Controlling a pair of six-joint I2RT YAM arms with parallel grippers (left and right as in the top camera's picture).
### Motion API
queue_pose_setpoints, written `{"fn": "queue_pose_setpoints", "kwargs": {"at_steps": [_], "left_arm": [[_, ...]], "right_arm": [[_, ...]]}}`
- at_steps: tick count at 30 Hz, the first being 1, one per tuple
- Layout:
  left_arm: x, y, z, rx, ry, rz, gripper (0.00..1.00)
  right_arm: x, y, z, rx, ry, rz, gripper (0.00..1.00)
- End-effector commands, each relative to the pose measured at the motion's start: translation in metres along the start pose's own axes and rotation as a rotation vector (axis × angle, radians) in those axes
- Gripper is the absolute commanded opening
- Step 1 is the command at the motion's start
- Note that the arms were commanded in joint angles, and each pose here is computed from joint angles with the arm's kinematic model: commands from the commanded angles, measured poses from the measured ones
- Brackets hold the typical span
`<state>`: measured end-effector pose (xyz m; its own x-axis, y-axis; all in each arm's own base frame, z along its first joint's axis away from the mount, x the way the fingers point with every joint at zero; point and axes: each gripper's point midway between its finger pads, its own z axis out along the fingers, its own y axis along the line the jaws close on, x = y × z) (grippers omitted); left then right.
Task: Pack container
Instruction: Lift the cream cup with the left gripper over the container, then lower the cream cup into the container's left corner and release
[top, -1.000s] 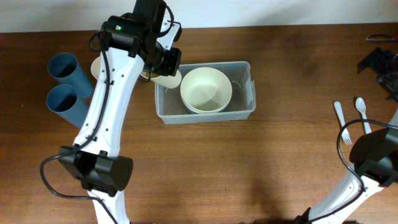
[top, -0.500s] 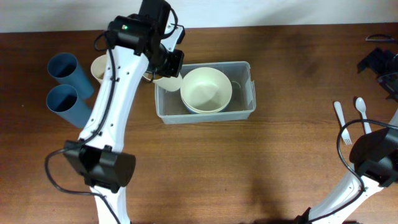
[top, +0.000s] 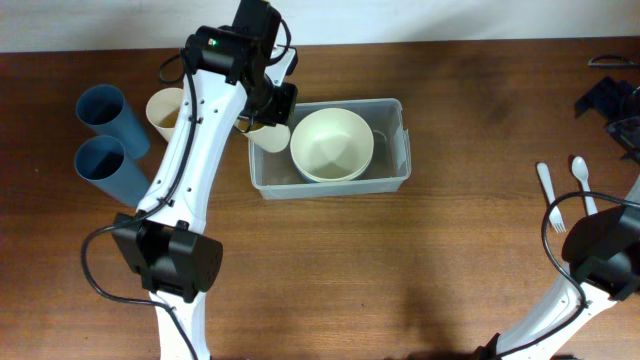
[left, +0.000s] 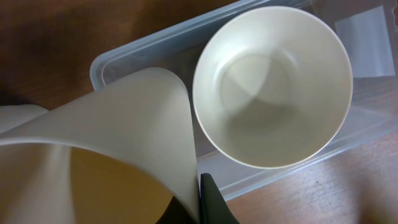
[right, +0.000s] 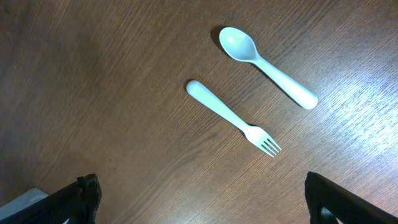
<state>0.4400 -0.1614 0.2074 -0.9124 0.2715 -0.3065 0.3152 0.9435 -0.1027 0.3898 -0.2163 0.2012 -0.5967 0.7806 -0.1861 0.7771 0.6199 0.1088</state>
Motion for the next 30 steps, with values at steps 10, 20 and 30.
{"fn": "queue_pose_setpoints", "kwargs": {"at_steps": [10,20,30], "left_arm": [[-0.005,0.007,0.023,-0.027,0.023,-0.017,0.02],[-0.006,0.007,0.026,-0.027,0.022,-0.016,0.11],[-0.008,0.007,0.026,-0.027,0.017,-0.015,0.43]], "right_arm": [[0.001,0.0,0.001,0.006,0.003,0.007,0.99],[0.001,0.0,0.001,0.006,0.003,0.007,0.99],[0.001,0.0,0.001,0.006,0.003,0.007,0.99]]}}
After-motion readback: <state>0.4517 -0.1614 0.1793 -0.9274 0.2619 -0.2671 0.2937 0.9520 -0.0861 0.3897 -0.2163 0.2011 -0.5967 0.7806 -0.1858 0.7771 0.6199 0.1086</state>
